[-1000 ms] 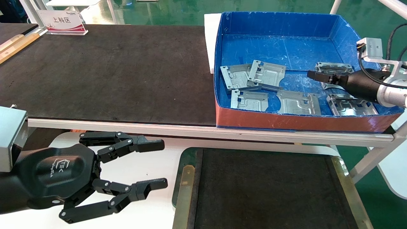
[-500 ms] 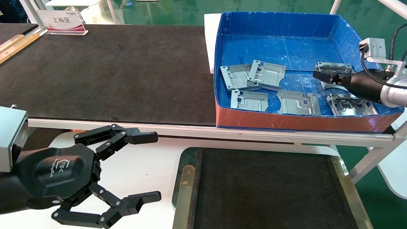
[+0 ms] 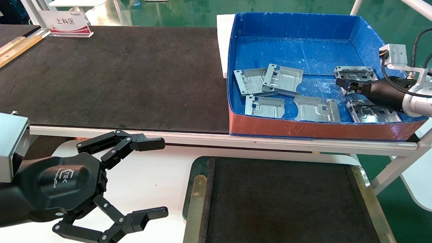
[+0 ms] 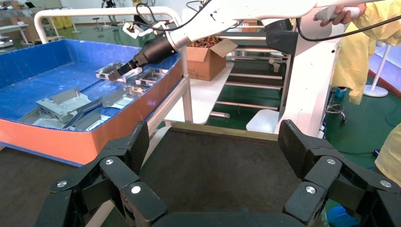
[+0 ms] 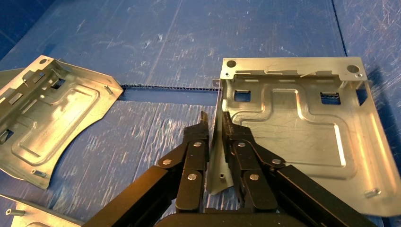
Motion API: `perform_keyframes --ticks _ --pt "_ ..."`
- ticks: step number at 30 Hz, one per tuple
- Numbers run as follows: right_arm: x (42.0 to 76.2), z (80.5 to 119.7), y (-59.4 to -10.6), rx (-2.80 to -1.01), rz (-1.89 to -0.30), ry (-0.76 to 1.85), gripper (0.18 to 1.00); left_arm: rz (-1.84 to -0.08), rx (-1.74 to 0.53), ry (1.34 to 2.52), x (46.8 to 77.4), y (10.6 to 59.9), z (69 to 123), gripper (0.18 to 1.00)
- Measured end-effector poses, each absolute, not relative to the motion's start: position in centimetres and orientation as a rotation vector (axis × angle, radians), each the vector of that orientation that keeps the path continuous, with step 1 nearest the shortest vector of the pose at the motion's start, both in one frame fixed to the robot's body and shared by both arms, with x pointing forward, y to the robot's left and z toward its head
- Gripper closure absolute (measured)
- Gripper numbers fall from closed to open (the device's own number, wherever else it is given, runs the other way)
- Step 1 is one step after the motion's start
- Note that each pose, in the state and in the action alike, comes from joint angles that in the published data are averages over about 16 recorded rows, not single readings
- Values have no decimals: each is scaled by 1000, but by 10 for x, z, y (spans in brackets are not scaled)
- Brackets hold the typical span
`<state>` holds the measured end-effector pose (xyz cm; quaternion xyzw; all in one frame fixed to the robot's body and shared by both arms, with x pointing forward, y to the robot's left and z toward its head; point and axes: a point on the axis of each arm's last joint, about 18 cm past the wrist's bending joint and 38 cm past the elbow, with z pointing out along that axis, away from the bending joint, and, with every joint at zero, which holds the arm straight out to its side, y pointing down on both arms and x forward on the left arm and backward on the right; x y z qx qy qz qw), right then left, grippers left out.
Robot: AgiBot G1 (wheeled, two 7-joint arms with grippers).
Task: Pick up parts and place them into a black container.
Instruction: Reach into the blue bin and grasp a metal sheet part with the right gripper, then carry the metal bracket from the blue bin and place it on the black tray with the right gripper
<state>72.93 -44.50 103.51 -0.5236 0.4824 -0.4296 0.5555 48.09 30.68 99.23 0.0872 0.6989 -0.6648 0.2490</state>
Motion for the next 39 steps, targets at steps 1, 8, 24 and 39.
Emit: perform_keyframes --ticks 1,8,24,39 --pt "729 1035 -445 -1237 -1014 1139 887 -1811 237 1904 481 307 992 197" --pt "728 1040 -444 -1240 -1020 1124 955 -1811 237 1904 481 307 992 184" --pt "706 1075 -442 -1321 -1069 929 987 -1811 237 1904 481 307 992 184" --pt "639 1106 -434 -1450 -982 546 987 -1811 237 1904 481 307 992 184"
